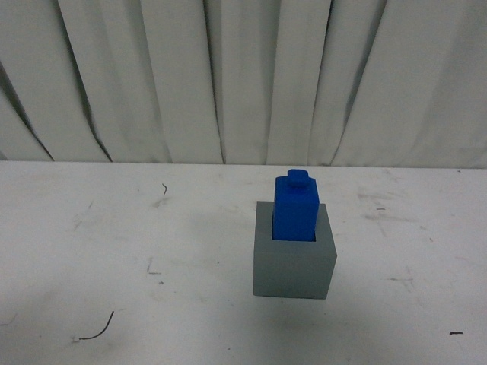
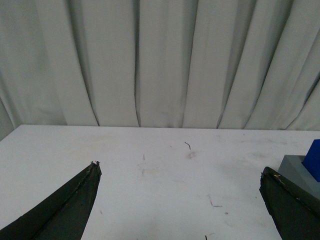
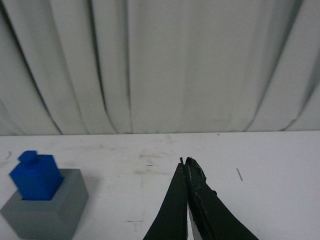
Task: Insert blue part into gray base
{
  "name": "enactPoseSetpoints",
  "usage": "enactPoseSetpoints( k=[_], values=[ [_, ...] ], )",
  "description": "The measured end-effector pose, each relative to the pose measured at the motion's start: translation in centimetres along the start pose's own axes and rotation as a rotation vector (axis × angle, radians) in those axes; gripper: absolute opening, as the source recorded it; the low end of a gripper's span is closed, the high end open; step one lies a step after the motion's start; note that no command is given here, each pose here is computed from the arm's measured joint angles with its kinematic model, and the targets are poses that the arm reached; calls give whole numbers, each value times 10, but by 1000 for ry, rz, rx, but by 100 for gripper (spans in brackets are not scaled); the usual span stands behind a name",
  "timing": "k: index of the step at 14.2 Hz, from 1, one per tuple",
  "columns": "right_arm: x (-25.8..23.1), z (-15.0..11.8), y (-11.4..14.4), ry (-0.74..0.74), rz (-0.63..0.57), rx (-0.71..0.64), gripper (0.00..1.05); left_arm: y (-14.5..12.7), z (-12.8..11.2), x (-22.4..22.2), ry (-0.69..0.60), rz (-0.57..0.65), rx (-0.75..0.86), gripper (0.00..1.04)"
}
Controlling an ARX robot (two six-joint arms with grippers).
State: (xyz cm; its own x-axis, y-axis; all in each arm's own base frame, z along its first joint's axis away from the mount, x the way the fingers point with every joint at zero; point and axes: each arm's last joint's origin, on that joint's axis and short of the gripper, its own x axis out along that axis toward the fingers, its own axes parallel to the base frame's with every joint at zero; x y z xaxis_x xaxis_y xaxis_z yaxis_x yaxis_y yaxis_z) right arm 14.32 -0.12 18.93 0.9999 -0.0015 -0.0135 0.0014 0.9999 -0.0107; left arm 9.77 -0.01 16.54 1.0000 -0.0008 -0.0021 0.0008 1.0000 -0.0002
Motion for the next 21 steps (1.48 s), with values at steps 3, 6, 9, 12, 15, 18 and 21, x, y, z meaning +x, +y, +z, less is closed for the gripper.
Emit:
enactPoseSetpoints(
  k=[3, 6, 9, 12, 15, 18, 21],
  values=[
    [-10, -7, 1, -10, 3, 0, 2, 0, 0, 0, 0, 0, 0, 98],
    [-17, -12, 1, -12, 3, 0, 2, 0, 0, 0, 0, 0, 0, 98],
    [-23, -20, 1, -17, 3, 0, 2, 0, 0, 0, 0, 0, 0, 98],
    [-28, -18, 1, -31, 2, 0, 2, 0, 0, 0, 0, 0, 0, 98],
    [-32, -19, 1, -30, 2, 1, 2, 0, 0, 0, 0, 0, 0, 98],
    [-35, -19, 1, -27, 2, 0, 2, 0, 0, 0, 0, 0, 0, 98],
    [-46, -20, 1, -41, 1, 1, 2, 0, 0, 0, 0, 0, 0, 98]
  ],
)
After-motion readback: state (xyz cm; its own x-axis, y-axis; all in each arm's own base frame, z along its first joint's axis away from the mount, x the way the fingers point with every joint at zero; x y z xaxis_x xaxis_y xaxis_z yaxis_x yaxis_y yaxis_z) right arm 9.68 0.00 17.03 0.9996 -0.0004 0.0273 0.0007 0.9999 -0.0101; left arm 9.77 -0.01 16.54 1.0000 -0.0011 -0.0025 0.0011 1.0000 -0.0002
